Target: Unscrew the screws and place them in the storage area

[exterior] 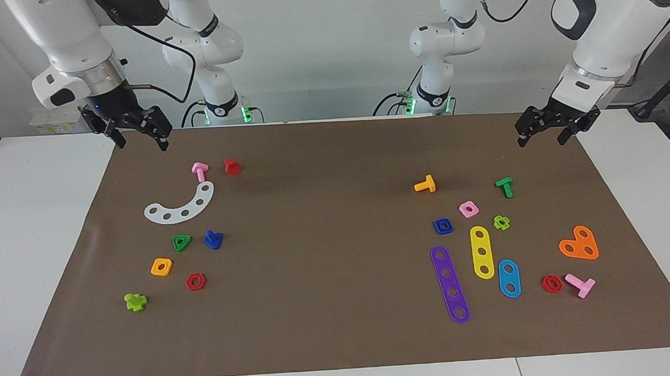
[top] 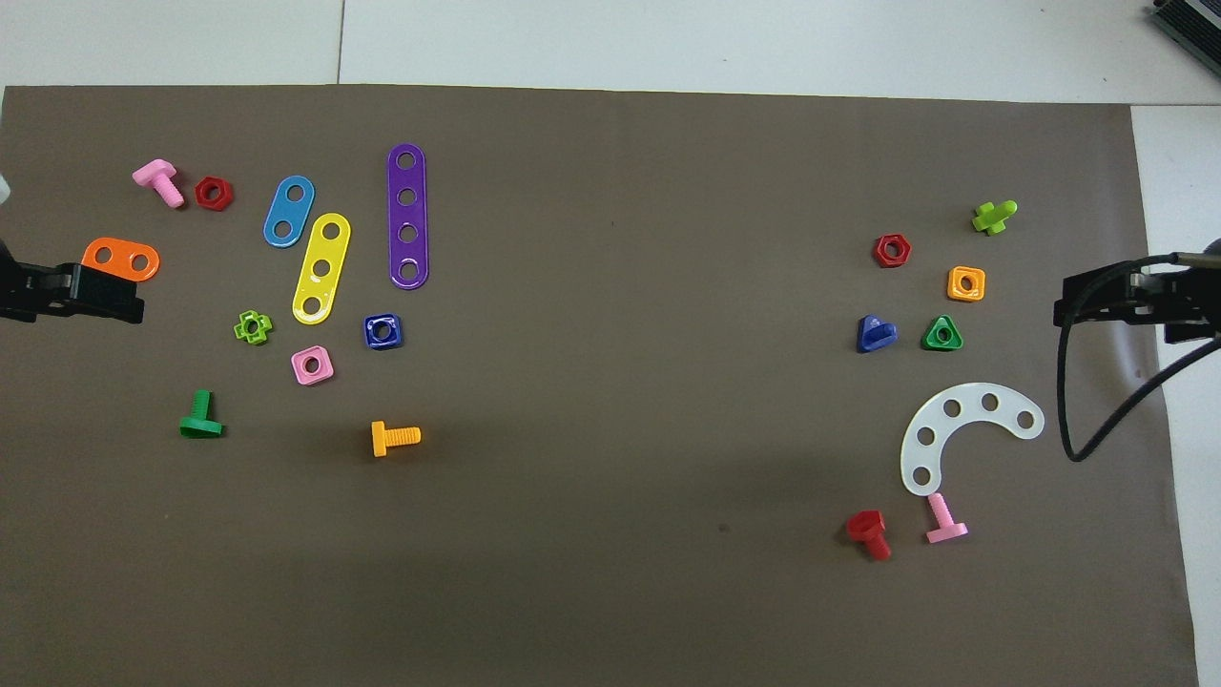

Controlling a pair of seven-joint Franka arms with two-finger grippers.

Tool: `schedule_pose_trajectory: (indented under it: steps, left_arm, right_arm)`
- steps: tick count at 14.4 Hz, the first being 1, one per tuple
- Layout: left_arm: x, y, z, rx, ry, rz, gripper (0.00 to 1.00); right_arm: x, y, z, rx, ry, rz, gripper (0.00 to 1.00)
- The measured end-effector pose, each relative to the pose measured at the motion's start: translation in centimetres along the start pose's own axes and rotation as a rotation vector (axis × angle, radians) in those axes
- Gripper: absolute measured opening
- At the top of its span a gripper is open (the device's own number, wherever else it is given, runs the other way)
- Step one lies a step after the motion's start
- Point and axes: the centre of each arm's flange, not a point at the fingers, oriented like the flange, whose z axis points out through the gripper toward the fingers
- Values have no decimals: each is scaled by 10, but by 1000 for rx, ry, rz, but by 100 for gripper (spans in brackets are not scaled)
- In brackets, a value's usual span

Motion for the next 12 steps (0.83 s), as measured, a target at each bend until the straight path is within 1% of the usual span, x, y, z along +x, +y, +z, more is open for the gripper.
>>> schedule_pose_trajectory:
  steps: [5,12]
  left_arm:
    - [-1,0,-1,0,2,-1,100]
    - [-1,-2,-1,0,2,-3,100]
  right_arm:
    - [2,17,0,-2,0,25,100]
    - [-2,17,-3,-6,-3,18,100]
